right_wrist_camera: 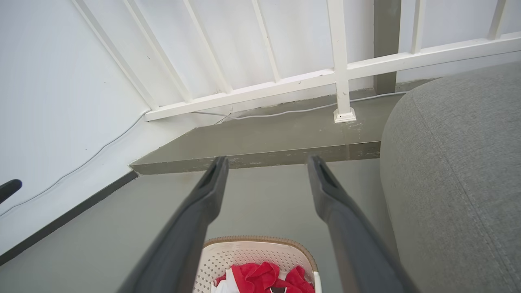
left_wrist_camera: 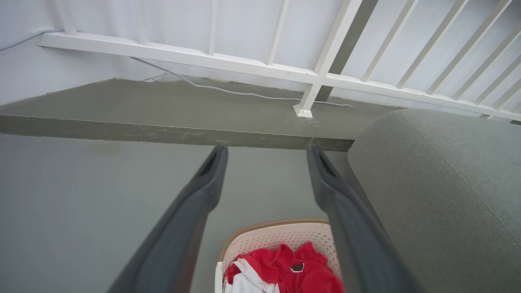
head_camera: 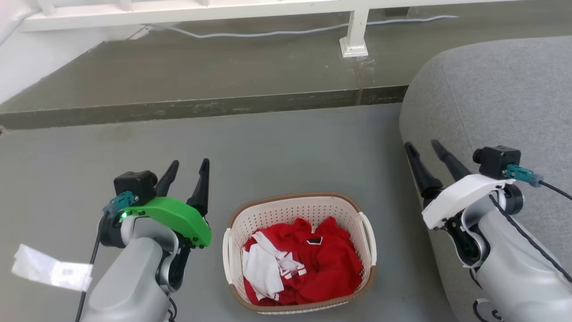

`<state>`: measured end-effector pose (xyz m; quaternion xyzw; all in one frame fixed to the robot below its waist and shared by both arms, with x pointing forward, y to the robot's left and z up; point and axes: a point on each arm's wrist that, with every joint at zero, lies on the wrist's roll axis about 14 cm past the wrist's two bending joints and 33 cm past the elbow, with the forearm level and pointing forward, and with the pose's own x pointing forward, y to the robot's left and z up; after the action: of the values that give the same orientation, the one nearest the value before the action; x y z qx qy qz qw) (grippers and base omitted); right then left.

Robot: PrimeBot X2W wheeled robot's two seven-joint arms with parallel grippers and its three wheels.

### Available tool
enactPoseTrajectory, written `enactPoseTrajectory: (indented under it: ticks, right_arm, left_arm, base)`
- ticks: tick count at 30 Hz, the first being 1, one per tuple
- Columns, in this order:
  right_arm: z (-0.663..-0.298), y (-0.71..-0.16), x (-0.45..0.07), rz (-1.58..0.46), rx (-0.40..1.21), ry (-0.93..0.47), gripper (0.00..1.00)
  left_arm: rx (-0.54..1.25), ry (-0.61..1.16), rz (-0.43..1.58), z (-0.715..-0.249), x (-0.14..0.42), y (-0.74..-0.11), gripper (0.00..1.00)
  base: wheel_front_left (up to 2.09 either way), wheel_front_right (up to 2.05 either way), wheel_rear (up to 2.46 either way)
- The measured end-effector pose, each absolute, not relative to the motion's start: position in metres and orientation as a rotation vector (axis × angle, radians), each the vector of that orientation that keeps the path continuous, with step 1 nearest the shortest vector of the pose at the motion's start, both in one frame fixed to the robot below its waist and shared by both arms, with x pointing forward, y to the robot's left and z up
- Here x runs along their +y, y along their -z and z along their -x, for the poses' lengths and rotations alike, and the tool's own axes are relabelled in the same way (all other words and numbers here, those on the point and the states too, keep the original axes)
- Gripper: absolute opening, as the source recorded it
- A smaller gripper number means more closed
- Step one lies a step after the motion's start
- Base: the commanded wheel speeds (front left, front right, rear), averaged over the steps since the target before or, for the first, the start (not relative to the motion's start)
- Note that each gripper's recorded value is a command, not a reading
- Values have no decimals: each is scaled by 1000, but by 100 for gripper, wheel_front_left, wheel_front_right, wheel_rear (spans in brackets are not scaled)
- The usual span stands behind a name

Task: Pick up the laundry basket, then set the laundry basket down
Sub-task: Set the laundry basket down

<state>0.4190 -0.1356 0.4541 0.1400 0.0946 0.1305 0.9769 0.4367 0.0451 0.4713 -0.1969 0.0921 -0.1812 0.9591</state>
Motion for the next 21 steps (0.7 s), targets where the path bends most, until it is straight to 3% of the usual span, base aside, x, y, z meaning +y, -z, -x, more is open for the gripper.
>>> enactPoseTrajectory:
  ticks: [21]
  right_arm:
    - [-410,-482,-166,-217,61,-161,100]
  left_arm:
    - [18,259,381,-421,80,-505,100]
  base:
    - [0,0,0]
